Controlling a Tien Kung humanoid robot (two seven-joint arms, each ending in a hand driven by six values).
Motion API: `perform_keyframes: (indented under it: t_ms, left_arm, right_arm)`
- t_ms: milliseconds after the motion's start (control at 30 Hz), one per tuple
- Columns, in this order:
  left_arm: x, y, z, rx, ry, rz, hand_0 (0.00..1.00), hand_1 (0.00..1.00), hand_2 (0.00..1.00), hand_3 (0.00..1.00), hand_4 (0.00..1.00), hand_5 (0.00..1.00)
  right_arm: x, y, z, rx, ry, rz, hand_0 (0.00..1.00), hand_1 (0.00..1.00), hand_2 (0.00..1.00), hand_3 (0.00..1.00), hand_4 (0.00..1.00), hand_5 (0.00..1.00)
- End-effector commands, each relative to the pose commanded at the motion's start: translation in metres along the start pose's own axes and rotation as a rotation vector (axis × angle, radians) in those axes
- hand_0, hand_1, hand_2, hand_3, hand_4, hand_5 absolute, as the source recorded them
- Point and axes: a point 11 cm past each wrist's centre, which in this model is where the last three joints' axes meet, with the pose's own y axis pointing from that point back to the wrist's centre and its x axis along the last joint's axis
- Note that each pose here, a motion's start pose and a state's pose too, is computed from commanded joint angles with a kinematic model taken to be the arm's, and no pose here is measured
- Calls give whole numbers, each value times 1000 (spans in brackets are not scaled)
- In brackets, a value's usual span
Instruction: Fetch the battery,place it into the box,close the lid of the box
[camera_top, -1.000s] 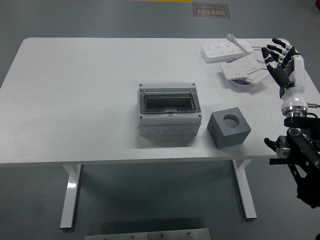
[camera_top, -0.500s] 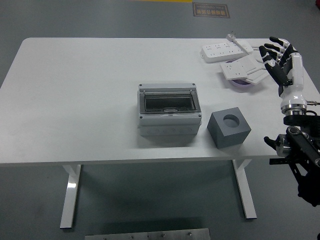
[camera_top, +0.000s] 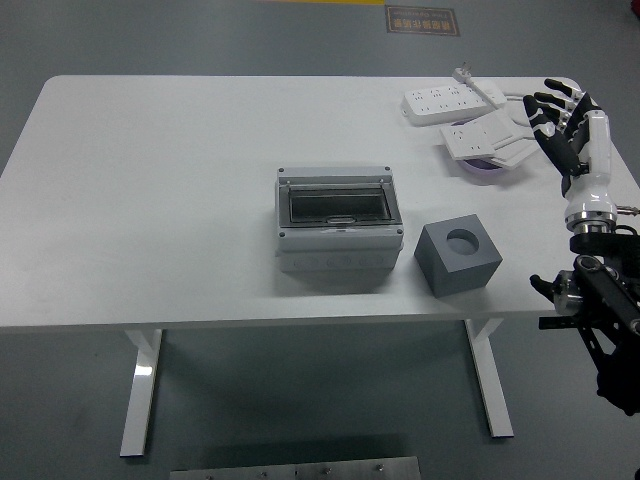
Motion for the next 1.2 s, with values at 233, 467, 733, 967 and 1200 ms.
perform_keyframes:
  t_ms: [233, 467, 733, 967, 1200]
  left_arm:
    - [-3, 0, 0, -1, 1, -5, 563, 719, 658, 596, 693, 193]
    - [-5, 0, 1, -3, 6, -9, 564, 719, 658, 596, 693, 192]
    - [-9, 0, -3, 3, 7, -16, 568, 720, 658, 597, 692, 190]
    - [-13, 0, -4, 3, 7, -22, 568, 720, 658, 597, 692, 190]
    - [-12, 0, -2, 0, 9, -21, 569, 719, 658, 598, 693, 191]
  right_arm:
    - [1, -1, -1, 1, 10, 4, 727, 639, 628, 689, 857, 455]
    - [2, -1, -1, 2, 15, 7, 725, 635, 621, 684, 848, 452]
    - [8, 1, 2, -6, 12, 25, 721, 632, 616, 676, 836, 447]
    - [9, 1, 3, -10, 4, 34, 719, 630, 615, 669, 819, 433]
    - [7, 0, 0, -3, 7, 27, 718, 629, 611, 666, 810, 429]
